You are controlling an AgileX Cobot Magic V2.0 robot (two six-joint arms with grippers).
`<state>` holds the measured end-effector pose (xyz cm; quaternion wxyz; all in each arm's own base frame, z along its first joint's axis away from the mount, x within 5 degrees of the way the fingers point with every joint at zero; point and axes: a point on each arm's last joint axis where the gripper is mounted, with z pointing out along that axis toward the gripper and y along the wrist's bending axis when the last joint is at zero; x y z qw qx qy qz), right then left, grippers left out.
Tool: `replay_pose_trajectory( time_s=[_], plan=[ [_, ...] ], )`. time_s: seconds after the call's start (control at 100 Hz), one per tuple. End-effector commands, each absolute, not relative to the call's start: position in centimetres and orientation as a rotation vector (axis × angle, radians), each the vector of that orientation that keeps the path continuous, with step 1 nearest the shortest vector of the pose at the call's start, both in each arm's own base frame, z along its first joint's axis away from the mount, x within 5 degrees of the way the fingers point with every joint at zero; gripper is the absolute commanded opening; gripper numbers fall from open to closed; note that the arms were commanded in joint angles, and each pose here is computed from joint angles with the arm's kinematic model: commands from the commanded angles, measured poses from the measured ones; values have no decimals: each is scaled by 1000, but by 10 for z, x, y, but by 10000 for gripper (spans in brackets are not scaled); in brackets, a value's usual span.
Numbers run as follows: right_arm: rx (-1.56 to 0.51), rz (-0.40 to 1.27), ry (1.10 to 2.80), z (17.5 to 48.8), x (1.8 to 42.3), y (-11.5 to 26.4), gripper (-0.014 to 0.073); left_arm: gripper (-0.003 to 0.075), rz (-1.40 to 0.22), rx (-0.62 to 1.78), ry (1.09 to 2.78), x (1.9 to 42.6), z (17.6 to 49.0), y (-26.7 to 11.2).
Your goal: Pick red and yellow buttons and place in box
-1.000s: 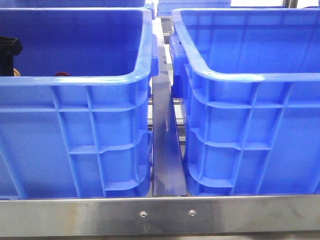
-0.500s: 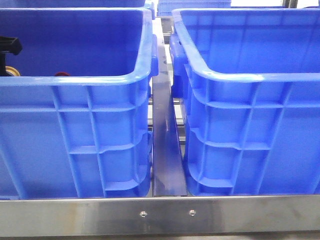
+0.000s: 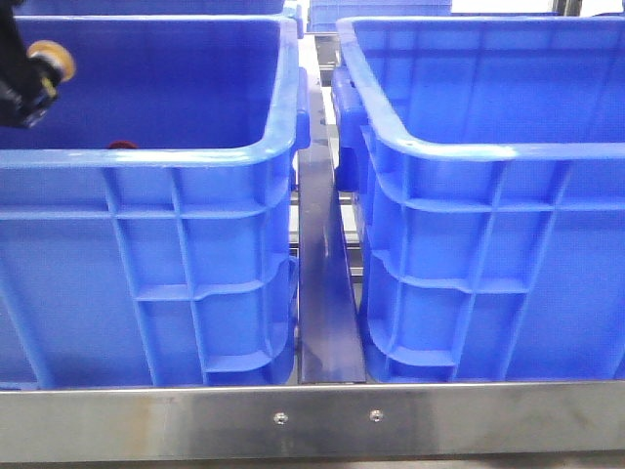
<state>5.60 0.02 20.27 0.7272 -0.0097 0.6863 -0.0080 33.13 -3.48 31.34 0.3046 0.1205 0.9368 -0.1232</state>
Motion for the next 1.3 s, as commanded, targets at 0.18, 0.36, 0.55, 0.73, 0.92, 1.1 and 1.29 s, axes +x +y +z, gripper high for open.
replay_pose_trajectory(
  time_s=[0.18, 0.36, 0.55, 0.73, 0.92, 1.1, 1.29],
  plan=[
    [-28, -34, 1436, 208, 55, 0, -56, 93, -693, 604, 2167, 297, 364, -76],
    [-28, -34, 1435, 209, 55, 0, -56, 94, -852, 780, 2122, 281, 366, -116],
    [-28, -34, 1436, 208, 55, 0, -56, 93, -910, 940, 2069, 265, 366, -152],
    [-28, -34, 1400, 212, 55, 0, -56, 93, -971, 1006, 2039, 253, 367, -171],
    [-27, -34, 1350, 230, 51, 0, -56, 93, -1005, 1055, 2008, 245, 368, -183],
    [-26, -39, 1500, 262, 44, -1, -56, 93, -1047, 1028, 1997, 245, 371, -184],
    [-18, -25, 1603, 295, 49, 0, -56, 93, -1057, 980, 1981, 247, 373, -185]
  ],
)
